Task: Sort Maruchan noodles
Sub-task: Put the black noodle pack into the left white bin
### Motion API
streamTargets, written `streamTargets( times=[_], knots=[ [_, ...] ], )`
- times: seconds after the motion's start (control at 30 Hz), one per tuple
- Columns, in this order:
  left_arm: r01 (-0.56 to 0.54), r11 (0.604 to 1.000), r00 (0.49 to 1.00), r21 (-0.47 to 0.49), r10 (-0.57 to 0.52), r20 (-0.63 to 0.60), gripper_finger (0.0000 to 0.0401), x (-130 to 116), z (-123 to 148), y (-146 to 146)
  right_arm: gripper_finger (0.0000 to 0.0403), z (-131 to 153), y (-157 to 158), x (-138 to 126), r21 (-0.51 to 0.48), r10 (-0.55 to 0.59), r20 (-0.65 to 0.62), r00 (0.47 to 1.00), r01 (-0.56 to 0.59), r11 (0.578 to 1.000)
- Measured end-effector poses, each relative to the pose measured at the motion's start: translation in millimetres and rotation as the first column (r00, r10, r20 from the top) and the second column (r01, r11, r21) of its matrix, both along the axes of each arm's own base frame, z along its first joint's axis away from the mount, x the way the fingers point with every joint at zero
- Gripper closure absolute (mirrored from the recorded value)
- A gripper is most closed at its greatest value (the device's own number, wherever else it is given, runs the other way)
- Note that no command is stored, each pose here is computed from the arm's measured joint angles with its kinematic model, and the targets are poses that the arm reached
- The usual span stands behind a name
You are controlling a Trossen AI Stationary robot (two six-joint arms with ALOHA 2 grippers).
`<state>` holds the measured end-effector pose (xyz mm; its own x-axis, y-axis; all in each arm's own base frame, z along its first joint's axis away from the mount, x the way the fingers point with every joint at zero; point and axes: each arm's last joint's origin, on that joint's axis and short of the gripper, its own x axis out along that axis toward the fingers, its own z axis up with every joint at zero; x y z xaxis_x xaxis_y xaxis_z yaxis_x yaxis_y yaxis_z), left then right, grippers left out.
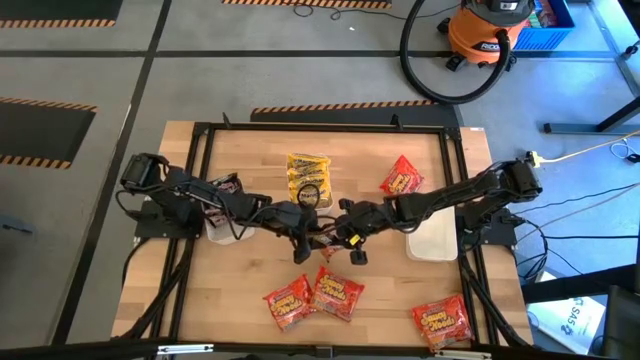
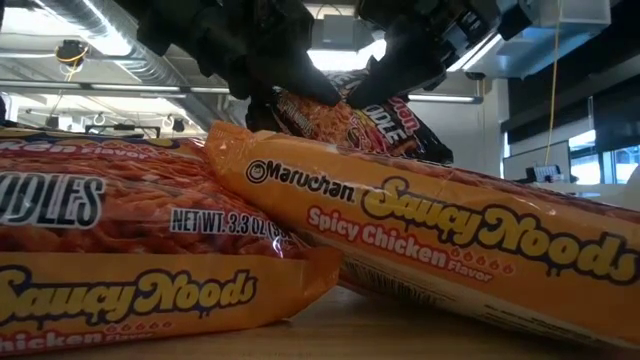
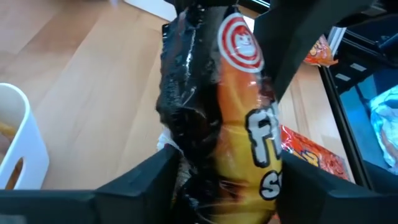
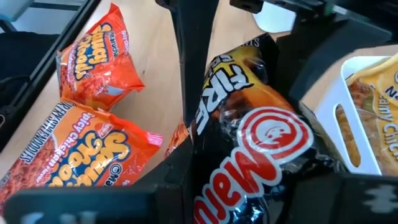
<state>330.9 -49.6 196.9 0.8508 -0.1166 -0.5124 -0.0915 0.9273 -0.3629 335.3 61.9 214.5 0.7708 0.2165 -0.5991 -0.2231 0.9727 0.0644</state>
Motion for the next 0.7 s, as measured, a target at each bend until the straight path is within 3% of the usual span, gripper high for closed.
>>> streamTargets(
  times=[0.23,0.43,0.7],
  knots=[
    [0.023,0.999,1.000,0.025,-0.023,0.007,0.0250,0,0,0,0.0293,0,0,0,0.019,-0.013,-0.003,1.000,0.013,1.000],
    [0.029,0.998,1.000,0.050,-0.030,0.007,0.0256,0,0,0,0.0221,-1,0,-1,0.007,-0.019,-0.020,1.000,0.020,1.000],
    [0.057,0.994,0.998,0.098,-0.057,-0.004,0.0265,-3,1,0,0.0162,27,-1,-7,-0.050,-0.035,-0.301,0.953,0.021,0.999]
  ],
)
